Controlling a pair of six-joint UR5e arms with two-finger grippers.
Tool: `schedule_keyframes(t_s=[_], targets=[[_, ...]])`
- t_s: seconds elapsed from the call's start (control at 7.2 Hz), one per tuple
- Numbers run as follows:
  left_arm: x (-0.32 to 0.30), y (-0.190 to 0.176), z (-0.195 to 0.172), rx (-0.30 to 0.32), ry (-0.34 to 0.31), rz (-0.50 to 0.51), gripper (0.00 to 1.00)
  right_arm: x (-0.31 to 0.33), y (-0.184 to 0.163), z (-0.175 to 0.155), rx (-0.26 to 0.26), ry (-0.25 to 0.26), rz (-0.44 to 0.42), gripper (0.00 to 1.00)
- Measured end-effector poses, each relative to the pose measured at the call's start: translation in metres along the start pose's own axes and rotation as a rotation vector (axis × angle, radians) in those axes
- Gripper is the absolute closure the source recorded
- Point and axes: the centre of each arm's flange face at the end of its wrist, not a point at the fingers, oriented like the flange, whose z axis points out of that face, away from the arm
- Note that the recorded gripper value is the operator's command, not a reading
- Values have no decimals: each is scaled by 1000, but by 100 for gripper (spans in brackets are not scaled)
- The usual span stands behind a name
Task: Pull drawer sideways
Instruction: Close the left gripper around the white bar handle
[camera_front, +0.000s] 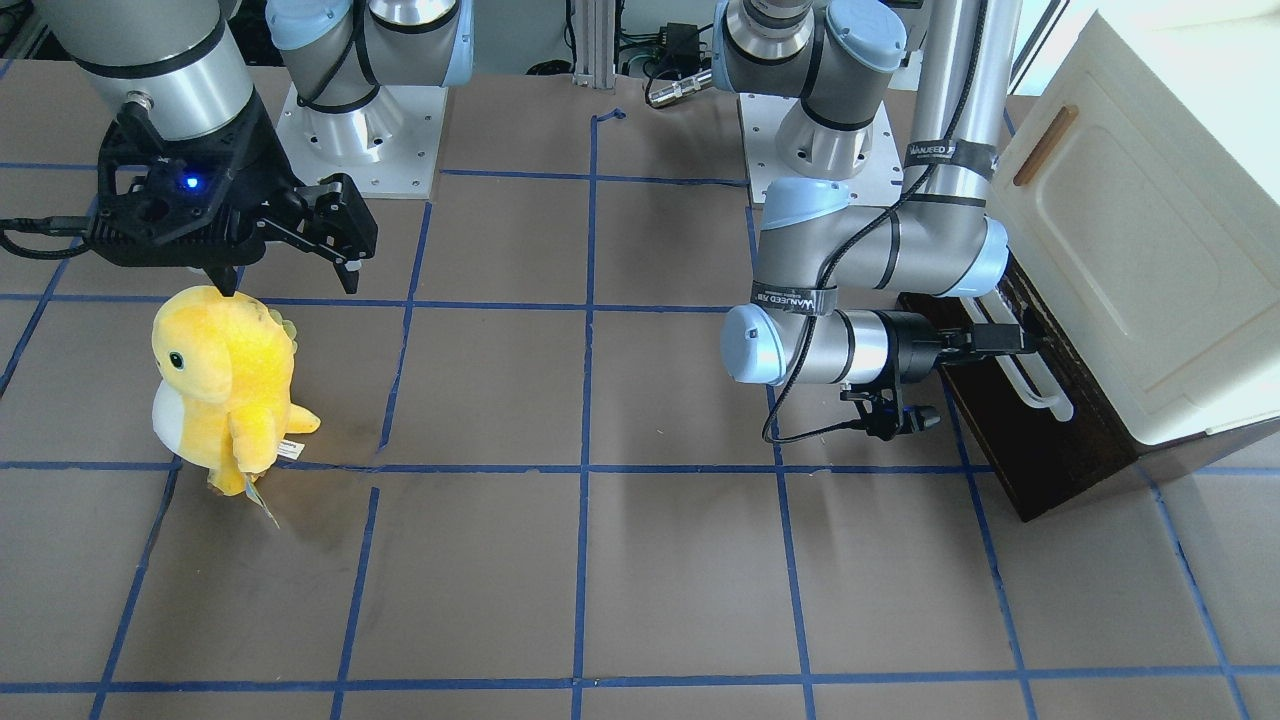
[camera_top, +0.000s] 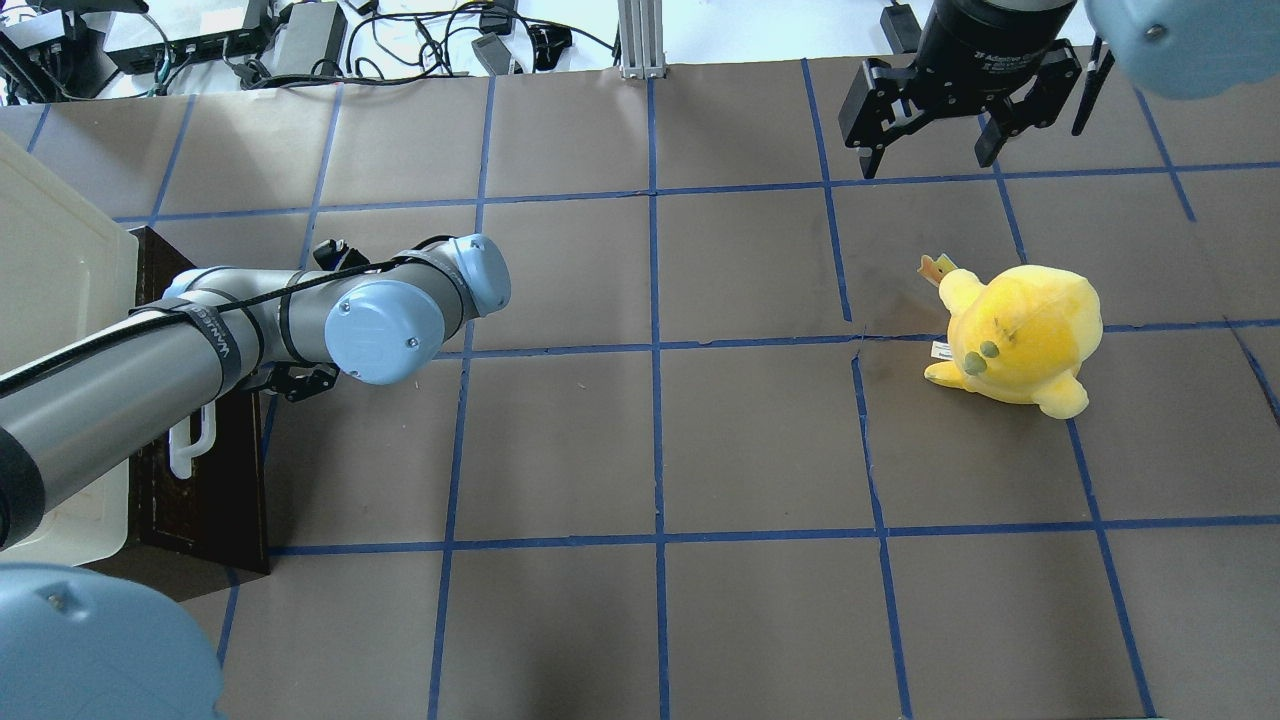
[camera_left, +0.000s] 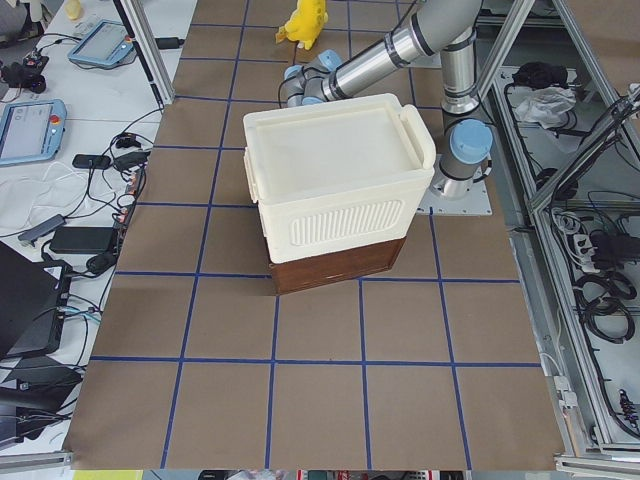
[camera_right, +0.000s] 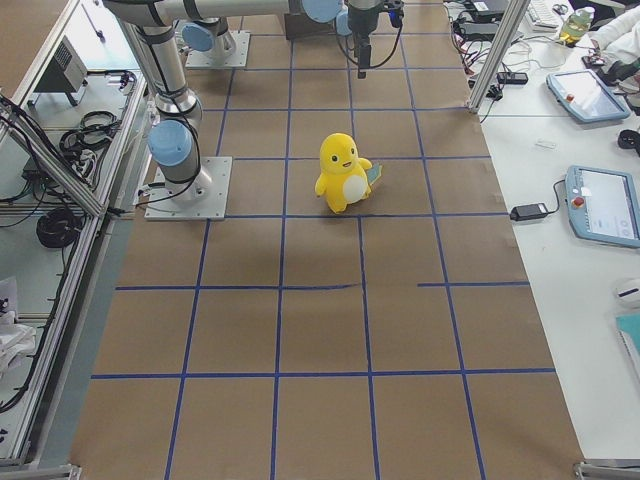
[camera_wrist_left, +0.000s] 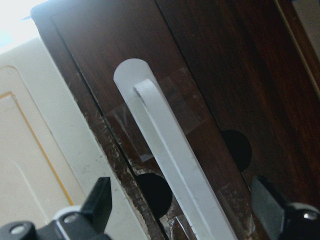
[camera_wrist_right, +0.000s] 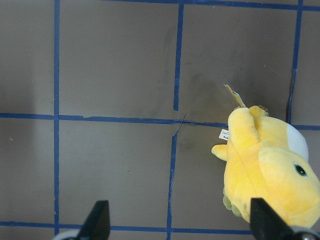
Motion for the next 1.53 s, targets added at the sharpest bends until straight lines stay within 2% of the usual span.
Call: schedule_keyframes(t_s=[0.14, 0.42, 0.56, 1.11, 1.53], targets=[[2, -1, 3, -5, -2, -7, 40, 0, 0, 0, 0, 0, 0, 0], [4, -3, 8, -15, -1, -35, 52, 0, 0, 0, 0, -1, 1, 0], [8, -3, 10, -20, -2, -51, 54, 0, 0, 0, 0, -1, 1, 0], [12, -1, 12, -26, -4, -69, 71, 0, 0, 0, 0, 0, 1, 0], [9, 2, 8, -24, -9, -71, 73, 0, 0, 0, 0, -1, 0, 0]])
